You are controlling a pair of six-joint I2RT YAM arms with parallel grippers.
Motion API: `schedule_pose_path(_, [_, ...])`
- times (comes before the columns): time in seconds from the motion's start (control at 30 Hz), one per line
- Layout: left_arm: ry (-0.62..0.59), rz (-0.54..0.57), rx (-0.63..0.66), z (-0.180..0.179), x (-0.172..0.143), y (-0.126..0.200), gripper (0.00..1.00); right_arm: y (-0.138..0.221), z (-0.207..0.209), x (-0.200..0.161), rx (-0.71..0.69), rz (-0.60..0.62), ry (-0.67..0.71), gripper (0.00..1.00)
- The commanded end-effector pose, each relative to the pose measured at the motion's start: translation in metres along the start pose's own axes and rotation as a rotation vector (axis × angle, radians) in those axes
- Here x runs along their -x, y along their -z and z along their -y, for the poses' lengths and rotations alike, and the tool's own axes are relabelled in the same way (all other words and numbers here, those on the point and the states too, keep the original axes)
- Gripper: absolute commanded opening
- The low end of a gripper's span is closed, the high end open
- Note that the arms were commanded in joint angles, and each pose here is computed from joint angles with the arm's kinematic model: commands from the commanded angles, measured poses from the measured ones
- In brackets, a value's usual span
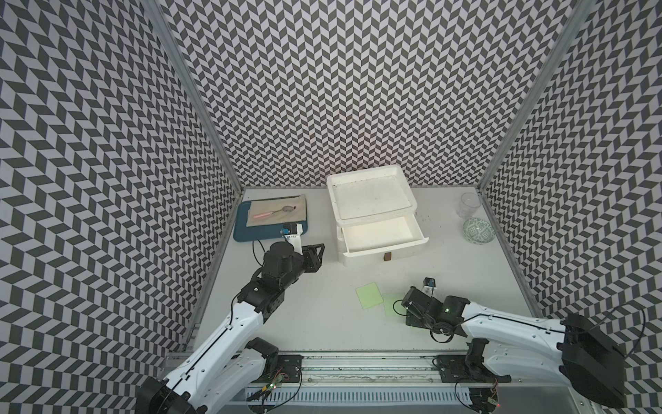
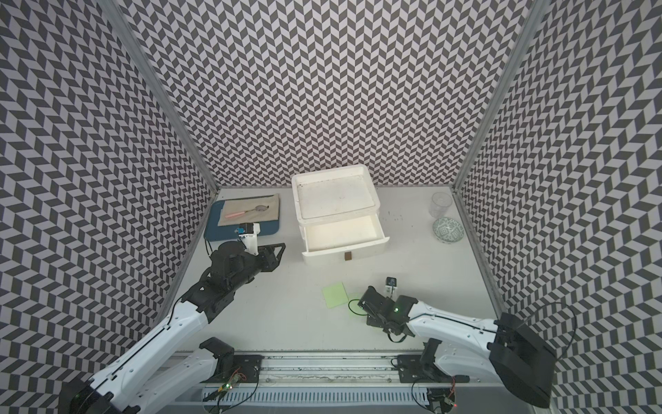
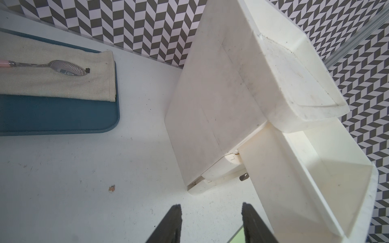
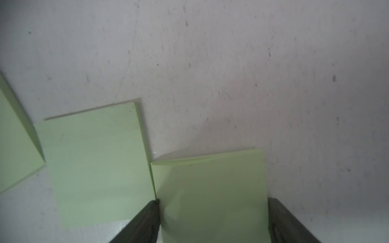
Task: Please put the sticky notes in the drawer by color
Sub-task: Pick up the sticky notes from the center of the board.
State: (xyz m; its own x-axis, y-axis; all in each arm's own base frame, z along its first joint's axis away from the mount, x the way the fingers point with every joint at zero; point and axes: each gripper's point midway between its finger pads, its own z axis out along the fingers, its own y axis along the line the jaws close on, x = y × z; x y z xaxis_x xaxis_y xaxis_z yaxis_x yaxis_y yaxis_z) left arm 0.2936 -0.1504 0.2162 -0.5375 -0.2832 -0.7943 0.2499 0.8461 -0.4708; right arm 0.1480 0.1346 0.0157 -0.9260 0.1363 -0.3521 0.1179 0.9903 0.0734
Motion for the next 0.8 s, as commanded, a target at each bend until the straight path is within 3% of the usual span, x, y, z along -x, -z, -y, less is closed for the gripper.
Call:
schedule_pose_path(0.0, [-0.01,-0.001,-0.023,0.004,0.001,0.001,0.5,-0.001,0.006,-0.012,-0.038,-0.038,0.041,0.81])
schedule_pose_path(0.13, [-0.011,-0.006,-0.029,0.006,0.001,0.001,0.5,0.004,0.001,-0.016,-0.023,-0.056,0.054,0.88])
schedule_pose_path(0.43, [-0.003,0.006,-0.046,0.009,0.003,0.005,0.5,0.002,0.006,-0.043,-0.069,-0.121,0.08,0.93])
schedule_pose_path(0.77, [0.008,0.018,-0.082,0.016,0.005,0.01,0.51,0.005,0.005,-0.035,-0.076,-0.076,0.075,0.81])
